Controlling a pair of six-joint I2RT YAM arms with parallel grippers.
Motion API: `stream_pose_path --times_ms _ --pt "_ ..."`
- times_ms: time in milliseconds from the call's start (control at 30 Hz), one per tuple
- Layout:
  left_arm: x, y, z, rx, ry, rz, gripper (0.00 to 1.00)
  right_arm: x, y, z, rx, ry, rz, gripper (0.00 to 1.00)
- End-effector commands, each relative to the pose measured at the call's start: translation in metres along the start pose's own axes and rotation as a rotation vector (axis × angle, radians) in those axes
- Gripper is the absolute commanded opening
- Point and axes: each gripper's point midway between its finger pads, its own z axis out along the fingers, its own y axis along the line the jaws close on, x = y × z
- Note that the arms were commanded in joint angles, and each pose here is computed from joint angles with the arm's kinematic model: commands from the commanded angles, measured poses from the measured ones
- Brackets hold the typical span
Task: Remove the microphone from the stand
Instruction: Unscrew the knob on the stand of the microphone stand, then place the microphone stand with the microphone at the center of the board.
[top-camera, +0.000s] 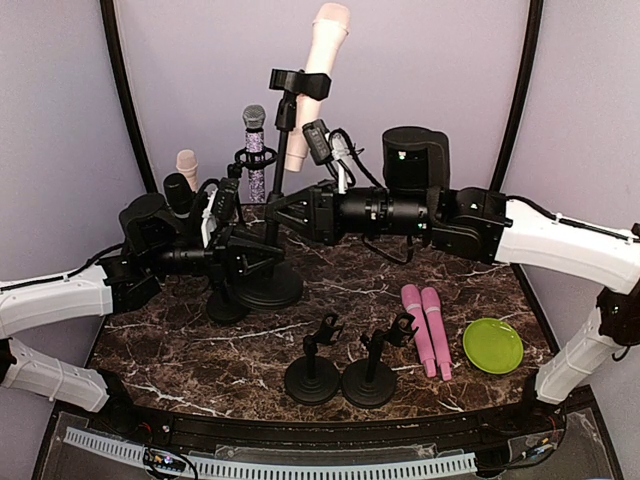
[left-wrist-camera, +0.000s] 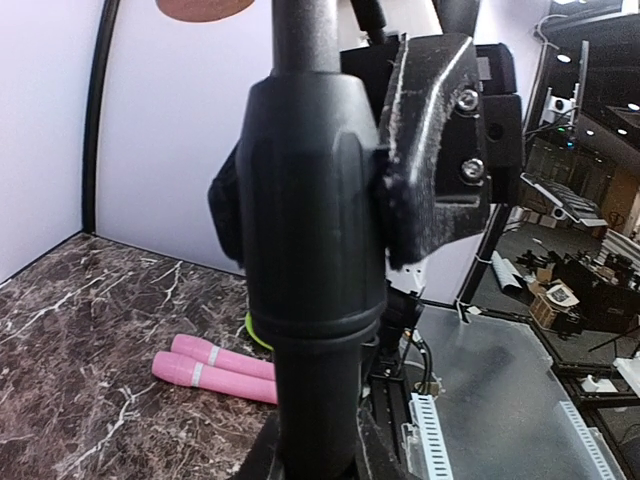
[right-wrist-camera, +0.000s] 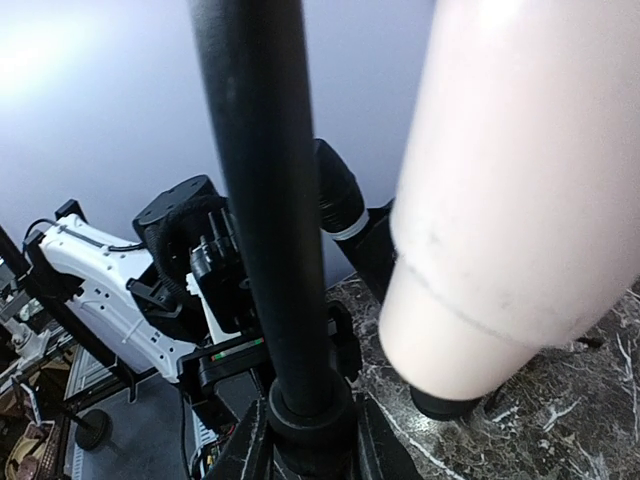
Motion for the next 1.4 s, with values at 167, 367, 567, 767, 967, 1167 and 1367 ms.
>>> stream_pose_path --times_ms 167,367,567,767,967,1167,1367 --pt "-0.038 -0.033 -0.001 0.159 -0.090 0.130 0.00 -0.037 0.035 -0.040 -0.164 -0.134 -0.020 0.16" --pt "-0.038 -0.019 -0.004 0.064 -0.122 0.131 0.00 -0.037 0.021 -0.047 -0.111 -0.224 0.022 0.39" --pt "-0.040 -0.011 -0.010 -0.011 -0.150 0.146 0.00 -0.029 0.004 -0.045 -0.028 -0.238 0.063 0.50" --pt "-0.040 0.002 -0.013 -0.098 -0.157 0.139 0.00 -0.028 0.000 -0.039 0.058 -0.260 0.086 0.56" --pt "-0.042 0.002 -0.014 -0.108 -0.160 0.150 0.00 -0.030 -0.002 -0.037 0.088 -0.287 0.096 0.77" --pt "-0.042 -0.008 -0.012 -0.042 -0.149 0.159 0.00 -0.048 0.000 -0.064 0.065 -0.340 0.057 0.97" --pt "-0.036 -0.024 -0.002 0.088 -0.092 0.155 0.00 -0.080 0.005 -0.088 -0.064 -0.330 -0.011 0.99"
